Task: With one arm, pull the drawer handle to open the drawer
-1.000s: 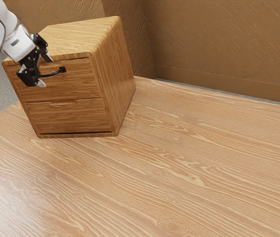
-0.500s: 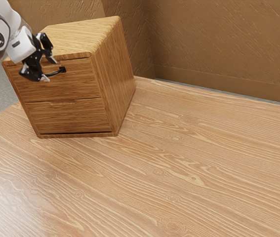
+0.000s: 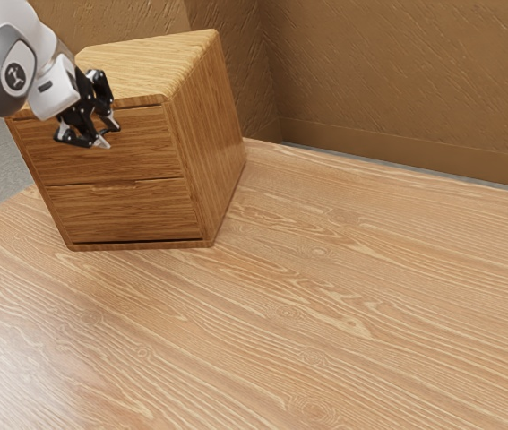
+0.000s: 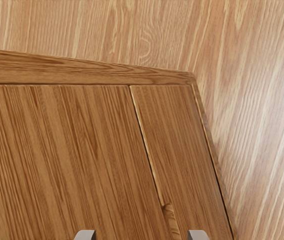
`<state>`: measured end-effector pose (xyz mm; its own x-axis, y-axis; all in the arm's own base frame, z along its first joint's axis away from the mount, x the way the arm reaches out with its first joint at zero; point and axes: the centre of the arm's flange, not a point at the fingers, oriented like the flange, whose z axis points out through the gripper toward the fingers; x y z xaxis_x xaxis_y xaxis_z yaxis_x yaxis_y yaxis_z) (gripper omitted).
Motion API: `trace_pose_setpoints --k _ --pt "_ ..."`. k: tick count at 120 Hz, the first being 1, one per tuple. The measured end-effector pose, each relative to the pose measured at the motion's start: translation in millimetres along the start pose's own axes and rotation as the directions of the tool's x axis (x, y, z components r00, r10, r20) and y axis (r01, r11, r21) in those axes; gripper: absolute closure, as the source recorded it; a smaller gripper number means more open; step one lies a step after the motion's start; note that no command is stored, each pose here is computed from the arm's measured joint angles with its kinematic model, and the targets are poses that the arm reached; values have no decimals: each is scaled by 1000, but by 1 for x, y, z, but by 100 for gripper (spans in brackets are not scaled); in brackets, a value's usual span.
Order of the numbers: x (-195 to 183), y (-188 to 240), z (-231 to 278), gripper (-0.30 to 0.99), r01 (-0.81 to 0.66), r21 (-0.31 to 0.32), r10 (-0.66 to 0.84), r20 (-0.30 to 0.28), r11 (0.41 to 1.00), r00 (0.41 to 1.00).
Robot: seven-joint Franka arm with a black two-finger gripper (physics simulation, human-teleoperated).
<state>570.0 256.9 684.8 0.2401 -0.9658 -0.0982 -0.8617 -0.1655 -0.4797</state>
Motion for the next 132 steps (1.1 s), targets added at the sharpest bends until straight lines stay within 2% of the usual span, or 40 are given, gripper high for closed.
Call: trace_pose_setpoints --k 28,61,100,132 --pt "-6 -20 -16 50 0 50 0 -6 999 1000" --pt "-29 -23 3 49 37 20 -37 -25 999 999" --pt "-50 -9 -18 49 64 5 -64 -15 998 998" --pt "-52 -6 -3 49 67 -26 -68 -27 997 997"
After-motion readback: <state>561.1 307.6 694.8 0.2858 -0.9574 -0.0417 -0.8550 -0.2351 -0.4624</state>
